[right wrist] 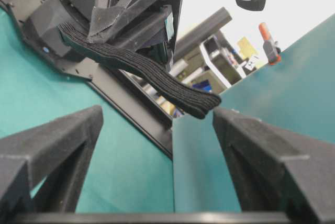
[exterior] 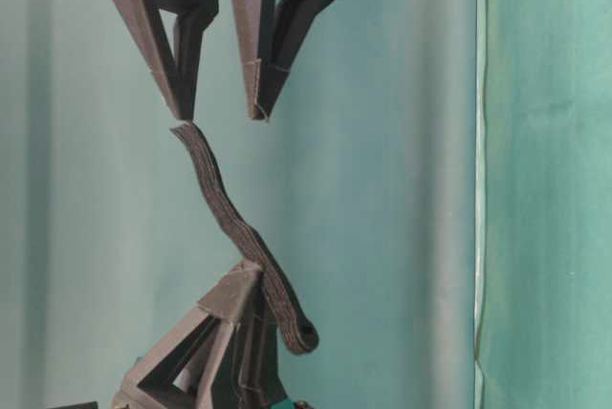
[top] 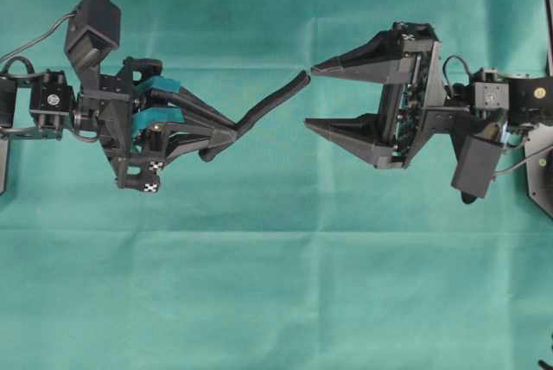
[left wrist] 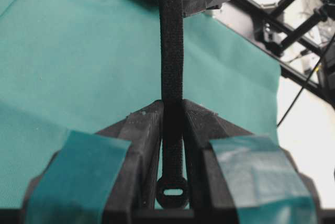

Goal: Peel off the Velcro with your right arm.
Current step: 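Move the right gripper toward the strap's free end above the left gripper, then align the open right gripper around the strap's free end tip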

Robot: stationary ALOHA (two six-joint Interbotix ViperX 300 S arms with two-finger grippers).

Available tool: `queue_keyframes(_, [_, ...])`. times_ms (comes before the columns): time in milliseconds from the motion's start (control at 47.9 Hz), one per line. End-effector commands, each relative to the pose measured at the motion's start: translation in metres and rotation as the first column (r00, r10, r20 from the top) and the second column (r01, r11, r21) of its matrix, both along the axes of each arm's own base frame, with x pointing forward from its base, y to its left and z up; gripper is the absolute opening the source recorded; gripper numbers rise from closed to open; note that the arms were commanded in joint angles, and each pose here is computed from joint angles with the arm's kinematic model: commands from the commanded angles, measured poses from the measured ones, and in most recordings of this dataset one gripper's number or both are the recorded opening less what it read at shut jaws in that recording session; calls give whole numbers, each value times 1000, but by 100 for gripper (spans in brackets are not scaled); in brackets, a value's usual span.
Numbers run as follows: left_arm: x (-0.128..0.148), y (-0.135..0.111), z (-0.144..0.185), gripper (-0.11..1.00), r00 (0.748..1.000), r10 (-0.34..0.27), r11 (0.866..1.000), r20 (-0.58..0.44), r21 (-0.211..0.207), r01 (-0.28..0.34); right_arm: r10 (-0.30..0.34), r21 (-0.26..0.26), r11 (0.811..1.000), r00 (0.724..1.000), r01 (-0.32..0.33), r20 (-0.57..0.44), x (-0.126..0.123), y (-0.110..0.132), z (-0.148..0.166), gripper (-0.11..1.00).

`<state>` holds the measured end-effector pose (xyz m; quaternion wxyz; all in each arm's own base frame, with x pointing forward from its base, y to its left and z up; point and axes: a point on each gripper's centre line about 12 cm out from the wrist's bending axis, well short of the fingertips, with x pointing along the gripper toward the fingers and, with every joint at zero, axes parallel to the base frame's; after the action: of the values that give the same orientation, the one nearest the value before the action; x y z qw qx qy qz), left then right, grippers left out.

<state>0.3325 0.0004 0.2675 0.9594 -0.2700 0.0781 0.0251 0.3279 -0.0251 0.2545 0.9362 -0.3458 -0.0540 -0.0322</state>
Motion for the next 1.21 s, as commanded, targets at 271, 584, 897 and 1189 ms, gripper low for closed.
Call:
queue_keyframes(271, [-2,-1,7,10,1000,-2,1000,28,-1,2,-1,-8,1000,999,1,38,3,-1,11,31])
queue_keyframes(584, [-1,-1,8,10,1000,-2,1000,29,-1,2,-21,-10,1000,999,22,41,2,-7,12,28])
queue_keyframes(897, [-1,-1,8,10,1000,-1,1000,29,-3,1,-26,-11,1000,999,26,41,2,-9,12,24])
queue_keyframes(1189, [-1,-1,8,10,1000,-2,1000,29,-1,2,-28,-11,1000,999,28,41,2,-9,12,10])
